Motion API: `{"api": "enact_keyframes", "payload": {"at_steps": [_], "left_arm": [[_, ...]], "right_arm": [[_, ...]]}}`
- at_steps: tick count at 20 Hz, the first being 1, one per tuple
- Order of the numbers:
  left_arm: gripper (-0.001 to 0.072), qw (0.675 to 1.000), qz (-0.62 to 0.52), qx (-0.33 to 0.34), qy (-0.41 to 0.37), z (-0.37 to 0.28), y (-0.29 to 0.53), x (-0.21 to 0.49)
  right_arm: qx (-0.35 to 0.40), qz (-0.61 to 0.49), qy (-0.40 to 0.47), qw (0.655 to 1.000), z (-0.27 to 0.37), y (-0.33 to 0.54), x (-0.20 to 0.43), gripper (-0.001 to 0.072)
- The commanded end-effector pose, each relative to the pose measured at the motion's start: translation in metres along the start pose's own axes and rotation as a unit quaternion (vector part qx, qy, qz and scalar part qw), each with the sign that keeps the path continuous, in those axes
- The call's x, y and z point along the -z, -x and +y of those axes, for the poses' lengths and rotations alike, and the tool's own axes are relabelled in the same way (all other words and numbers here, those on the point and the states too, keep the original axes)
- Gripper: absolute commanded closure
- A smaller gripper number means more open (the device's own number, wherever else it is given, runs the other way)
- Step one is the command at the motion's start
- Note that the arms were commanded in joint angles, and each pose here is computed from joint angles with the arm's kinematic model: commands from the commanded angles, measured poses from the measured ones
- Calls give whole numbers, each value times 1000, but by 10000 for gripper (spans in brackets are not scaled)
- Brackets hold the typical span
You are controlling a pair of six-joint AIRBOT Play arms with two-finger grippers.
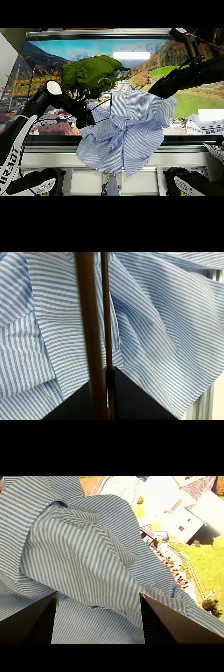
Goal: Fold the clothes and pants, and hang the long-sleeved shirts on hangers.
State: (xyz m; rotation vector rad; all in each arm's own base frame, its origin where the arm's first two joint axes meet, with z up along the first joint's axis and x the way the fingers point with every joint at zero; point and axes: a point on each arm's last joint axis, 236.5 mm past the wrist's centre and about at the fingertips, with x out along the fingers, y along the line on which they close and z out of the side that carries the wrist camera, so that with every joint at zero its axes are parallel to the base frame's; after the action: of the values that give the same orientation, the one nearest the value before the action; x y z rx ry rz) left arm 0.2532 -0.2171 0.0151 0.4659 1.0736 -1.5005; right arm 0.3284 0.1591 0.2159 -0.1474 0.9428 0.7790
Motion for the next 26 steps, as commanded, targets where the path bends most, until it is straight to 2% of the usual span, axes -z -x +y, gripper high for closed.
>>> {"api": "enact_keyframes", "payload": {"at_steps": [1,3,5,11,15,20,26], "left_arm": [[696,1000,0,0,-1,0,0,-1],[696,1000,0,0,-1,0,0,-1],[696,1000,0,0,-1,0,0,-1],[696,1000,0,0,-1,0,0,0],[696,1000,0,0,-1,0,0,0],[696,1000,0,0,-1,0,0,0],[696,1000,0,0,-1,0,0,0]], "right_arm": [[8,-3,79,997,-16,4,2,149],[8,-4,122,993,-28,3,4,150],[-18,-23,118,993,-41,2,5,150],[-169,-113,143,969,-73,1,35,150],[-248,-163,184,937,-82,-14,55,149],[-307,-160,173,922,-83,-48,65,149],[-357,-144,186,904,-56,-76,62,150]]}}
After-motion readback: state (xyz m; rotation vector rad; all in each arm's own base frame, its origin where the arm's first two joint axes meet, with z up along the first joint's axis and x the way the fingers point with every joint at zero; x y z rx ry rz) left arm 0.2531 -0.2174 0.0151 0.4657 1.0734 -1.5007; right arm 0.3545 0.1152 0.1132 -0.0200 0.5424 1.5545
